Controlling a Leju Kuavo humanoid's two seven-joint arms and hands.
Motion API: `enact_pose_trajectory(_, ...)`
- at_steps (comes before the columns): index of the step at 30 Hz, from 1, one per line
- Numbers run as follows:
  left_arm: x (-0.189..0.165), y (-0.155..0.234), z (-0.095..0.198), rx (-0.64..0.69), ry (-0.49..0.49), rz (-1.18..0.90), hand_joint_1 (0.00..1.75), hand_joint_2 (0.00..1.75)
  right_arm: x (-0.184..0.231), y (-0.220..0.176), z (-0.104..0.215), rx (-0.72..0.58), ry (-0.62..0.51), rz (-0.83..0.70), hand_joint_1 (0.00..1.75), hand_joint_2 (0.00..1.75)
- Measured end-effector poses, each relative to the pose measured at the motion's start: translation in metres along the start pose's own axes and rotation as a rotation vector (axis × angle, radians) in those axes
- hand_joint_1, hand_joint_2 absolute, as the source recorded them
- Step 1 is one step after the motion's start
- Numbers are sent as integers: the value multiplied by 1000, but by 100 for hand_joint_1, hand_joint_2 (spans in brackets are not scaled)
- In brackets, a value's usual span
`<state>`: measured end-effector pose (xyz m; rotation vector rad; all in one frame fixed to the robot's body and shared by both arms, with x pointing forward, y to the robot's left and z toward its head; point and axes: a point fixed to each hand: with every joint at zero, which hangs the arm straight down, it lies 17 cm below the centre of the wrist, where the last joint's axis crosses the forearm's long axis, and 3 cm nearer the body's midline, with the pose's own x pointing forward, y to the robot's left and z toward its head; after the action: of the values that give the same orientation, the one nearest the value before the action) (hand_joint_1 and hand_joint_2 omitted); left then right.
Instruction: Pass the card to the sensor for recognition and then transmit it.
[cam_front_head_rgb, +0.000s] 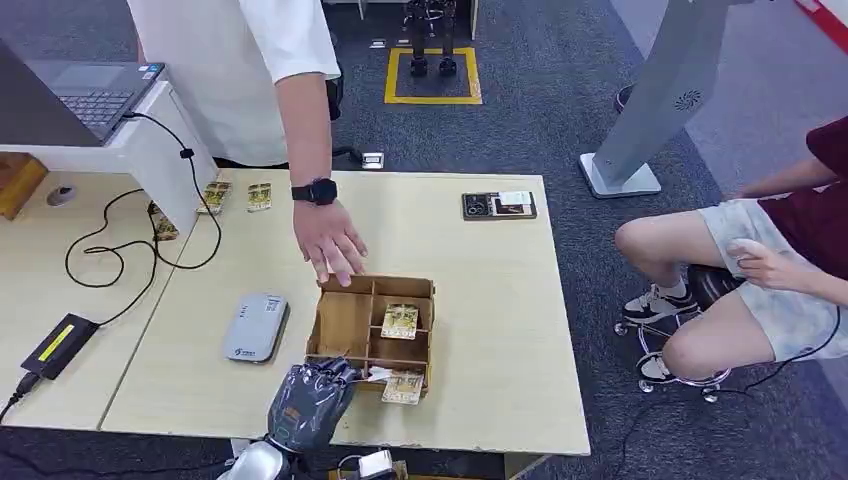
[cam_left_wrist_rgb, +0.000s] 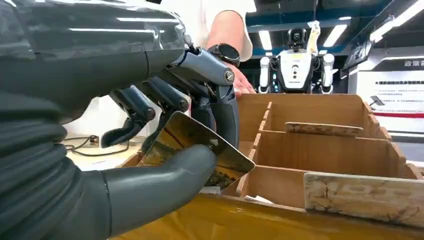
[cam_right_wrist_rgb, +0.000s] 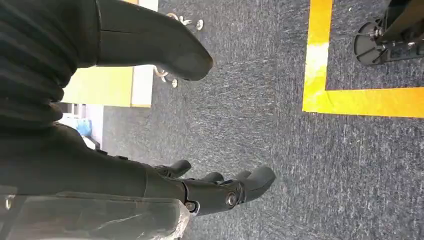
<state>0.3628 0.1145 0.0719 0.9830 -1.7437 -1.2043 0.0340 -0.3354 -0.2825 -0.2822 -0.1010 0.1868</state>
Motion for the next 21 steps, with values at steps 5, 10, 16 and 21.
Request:
enact_pose_trajectory(5, -1, 2, 2, 12, 10, 6, 175, 175, 0, 0, 0, 0, -1, 0, 0, 175)
enact_pose_trajectory(10, -3, 10, 5, 61, 28, 40, 175, 175, 0, 0, 0, -1, -1, -2, 0, 175)
enact_pose_trajectory(16, 9, 30, -2, 134, -8, 81, 175, 175, 0, -1, 0, -7, -4, 0, 0, 175)
enact_pose_trajectory(21, 2, 101, -37, 341, -20, 150, 175, 175, 4, -3, -1, -19, -12, 16, 0, 175)
